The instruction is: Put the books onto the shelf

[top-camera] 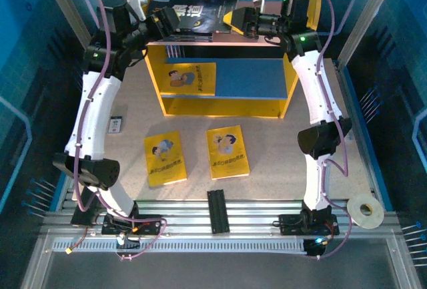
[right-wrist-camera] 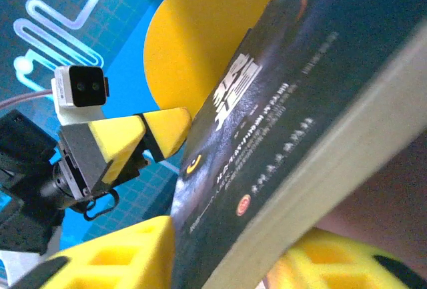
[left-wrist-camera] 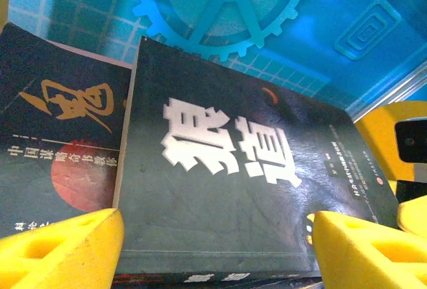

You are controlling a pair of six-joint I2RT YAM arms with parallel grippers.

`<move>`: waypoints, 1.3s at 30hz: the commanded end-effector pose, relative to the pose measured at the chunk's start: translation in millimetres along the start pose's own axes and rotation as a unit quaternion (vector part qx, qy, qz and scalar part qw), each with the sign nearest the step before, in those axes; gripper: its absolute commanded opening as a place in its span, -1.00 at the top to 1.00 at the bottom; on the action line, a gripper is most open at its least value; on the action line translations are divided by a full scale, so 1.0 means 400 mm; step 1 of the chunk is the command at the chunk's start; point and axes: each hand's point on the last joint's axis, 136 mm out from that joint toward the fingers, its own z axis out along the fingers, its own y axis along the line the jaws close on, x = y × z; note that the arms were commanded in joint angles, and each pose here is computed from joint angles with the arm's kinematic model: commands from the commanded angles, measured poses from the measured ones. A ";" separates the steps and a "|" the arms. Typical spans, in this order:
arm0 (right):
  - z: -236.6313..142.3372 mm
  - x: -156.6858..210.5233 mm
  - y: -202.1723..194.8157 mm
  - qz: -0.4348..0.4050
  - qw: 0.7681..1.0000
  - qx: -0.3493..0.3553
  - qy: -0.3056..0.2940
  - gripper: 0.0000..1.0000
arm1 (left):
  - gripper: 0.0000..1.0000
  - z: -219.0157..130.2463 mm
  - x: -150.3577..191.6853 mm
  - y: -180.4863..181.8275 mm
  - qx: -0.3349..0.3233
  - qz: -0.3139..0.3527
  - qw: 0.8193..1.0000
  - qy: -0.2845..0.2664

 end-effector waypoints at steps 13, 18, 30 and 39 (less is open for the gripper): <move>0.005 -0.007 0.056 -0.009 0.998 -0.053 0.014 0.61 | -0.51 -0.048 -0.014 0.009 -0.022 0.026 0.999 -0.009; 0.002 -0.004 0.069 -0.009 0.998 -0.060 0.019 0.64 | -0.51 -0.050 -0.014 0.015 -0.027 0.025 0.999 -0.009; 0.018 0.003 0.060 -0.005 0.998 -0.057 0.020 0.60 | -0.51 -0.055 -0.013 0.027 -0.037 0.028 0.999 -0.009; 0.033 0.014 0.041 -0.012 0.999 -0.035 0.019 0.38 | -0.51 -0.056 -0.010 0.032 -0.039 0.028 0.999 -0.005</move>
